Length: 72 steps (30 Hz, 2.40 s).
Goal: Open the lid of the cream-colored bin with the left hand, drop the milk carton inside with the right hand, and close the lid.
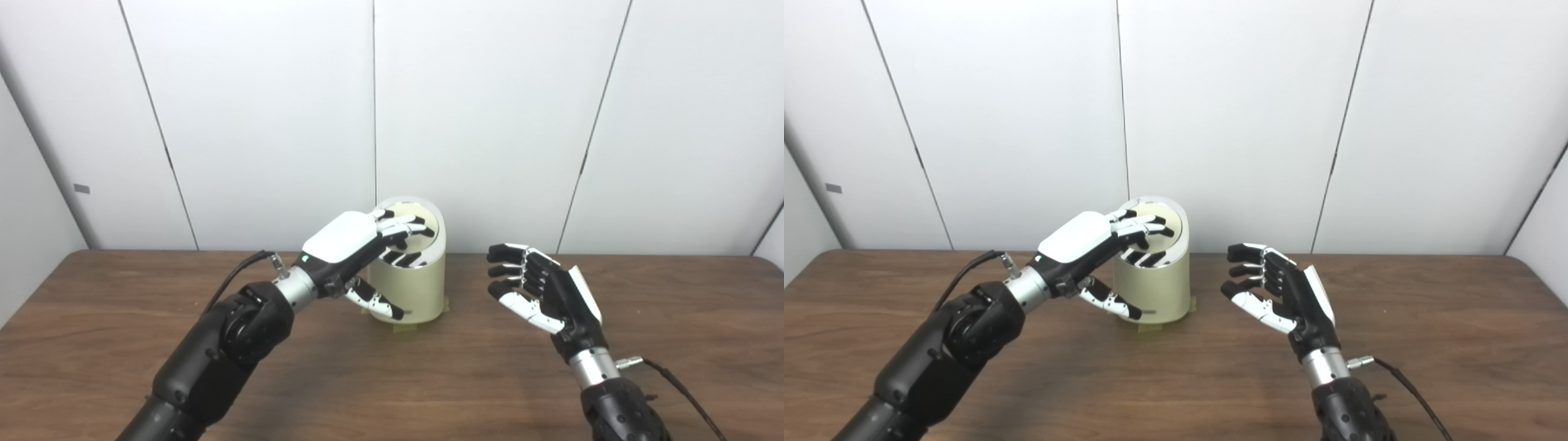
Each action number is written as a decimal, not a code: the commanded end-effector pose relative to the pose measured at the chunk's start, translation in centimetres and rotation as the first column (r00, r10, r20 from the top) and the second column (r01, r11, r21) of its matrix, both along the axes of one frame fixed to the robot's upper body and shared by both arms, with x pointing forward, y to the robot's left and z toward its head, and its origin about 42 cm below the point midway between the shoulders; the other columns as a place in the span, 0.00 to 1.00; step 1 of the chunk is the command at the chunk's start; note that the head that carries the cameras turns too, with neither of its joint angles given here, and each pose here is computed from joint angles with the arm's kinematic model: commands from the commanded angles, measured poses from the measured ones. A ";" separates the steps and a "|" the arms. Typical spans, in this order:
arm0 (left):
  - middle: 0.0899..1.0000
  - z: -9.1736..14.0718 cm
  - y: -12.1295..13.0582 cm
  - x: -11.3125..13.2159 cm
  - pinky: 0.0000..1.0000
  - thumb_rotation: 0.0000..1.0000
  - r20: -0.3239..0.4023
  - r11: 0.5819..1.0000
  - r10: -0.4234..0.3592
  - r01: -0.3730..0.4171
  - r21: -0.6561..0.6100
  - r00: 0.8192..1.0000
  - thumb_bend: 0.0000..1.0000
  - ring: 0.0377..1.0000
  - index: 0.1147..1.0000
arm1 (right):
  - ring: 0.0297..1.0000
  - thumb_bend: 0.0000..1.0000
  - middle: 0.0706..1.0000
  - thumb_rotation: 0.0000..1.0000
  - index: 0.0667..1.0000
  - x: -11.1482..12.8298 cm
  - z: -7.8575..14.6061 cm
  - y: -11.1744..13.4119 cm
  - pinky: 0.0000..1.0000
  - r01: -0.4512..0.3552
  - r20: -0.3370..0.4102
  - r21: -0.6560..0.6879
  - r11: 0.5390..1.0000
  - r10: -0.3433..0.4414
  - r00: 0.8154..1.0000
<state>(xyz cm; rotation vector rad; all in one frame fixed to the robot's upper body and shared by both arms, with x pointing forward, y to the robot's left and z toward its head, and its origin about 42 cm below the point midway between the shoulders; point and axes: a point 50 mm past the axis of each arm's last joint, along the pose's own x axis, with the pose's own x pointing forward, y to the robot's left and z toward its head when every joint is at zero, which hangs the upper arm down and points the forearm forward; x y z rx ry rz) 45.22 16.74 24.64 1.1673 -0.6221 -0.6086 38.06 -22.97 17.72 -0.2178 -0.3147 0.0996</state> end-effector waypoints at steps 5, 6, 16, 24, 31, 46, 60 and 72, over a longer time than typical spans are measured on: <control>0.90 0.0 -0.9 0.3 0.94 0.03 -0.022 0.999 -0.029 0.030 0.038 0.999 0.82 0.75 0.83 | 0.65 0.55 0.69 0.48 0.65 0.6 2.3 0.0 0.55 -0.008 0.080 0.014 1.000 0.007 0.997; 0.90 0.0 -0.9 0.3 0.94 0.04 -0.026 0.999 -0.028 0.029 0.043 0.999 0.82 0.75 0.83 | 0.65 0.55 0.69 0.47 0.65 0.6 2.3 0.0 0.55 -0.008 0.080 0.015 1.000 0.007 0.997; 0.82 0.1 -0.3 0.4 0.93 0.06 -0.034 0.997 -0.017 0.020 0.073 0.999 0.82 0.76 0.81 | 0.65 0.56 0.68 0.48 0.65 0.8 2.3 -0.3 0.56 -0.009 0.085 0.009 1.000 0.009 0.996; 0.90 3.0 0.4 0.4 0.98 0.10 0.096 0.999 0.024 -0.020 -0.048 0.995 0.71 0.85 0.86 | 0.65 0.55 0.69 0.47 0.66 1.2 2.4 -0.7 0.56 -0.014 0.085 0.006 1.000 0.014 0.996; 0.91 5.4 3.0 0.3 0.80 0.14 0.129 0.965 0.100 -0.065 -0.255 0.987 0.69 0.87 0.87 | 0.65 0.54 0.68 0.47 0.66 1.2 2.6 -0.9 0.56 -0.020 0.092 -0.005 1.000 0.020 0.996; 0.80 1.6 9.2 -3.7 0.63 0.14 -0.248 0.672 0.109 -0.256 -0.696 0.962 0.70 0.73 0.83 | 0.67 0.58 0.74 0.38 0.73 1.5 2.6 -1.6 0.58 -0.034 0.091 0.006 0.999 0.033 0.995; 0.74 -4.1 10.3 -6.1 0.58 0.26 -0.462 0.489 0.069 -0.434 -0.757 0.884 0.69 0.68 0.77 | 0.69 0.68 0.80 0.41 0.80 0.9 2.3 -1.8 0.59 -0.008 0.085 -0.010 1.000 0.009 0.996; 0.76 -6.8 10.1 -6.5 0.59 0.27 -0.451 0.498 0.060 -0.418 -0.760 0.891 0.70 0.70 0.76 | 0.73 0.72 0.81 0.46 0.83 0.4 1.2 -1.7 0.60 -0.009 0.062 0.020 1.000 0.008 0.998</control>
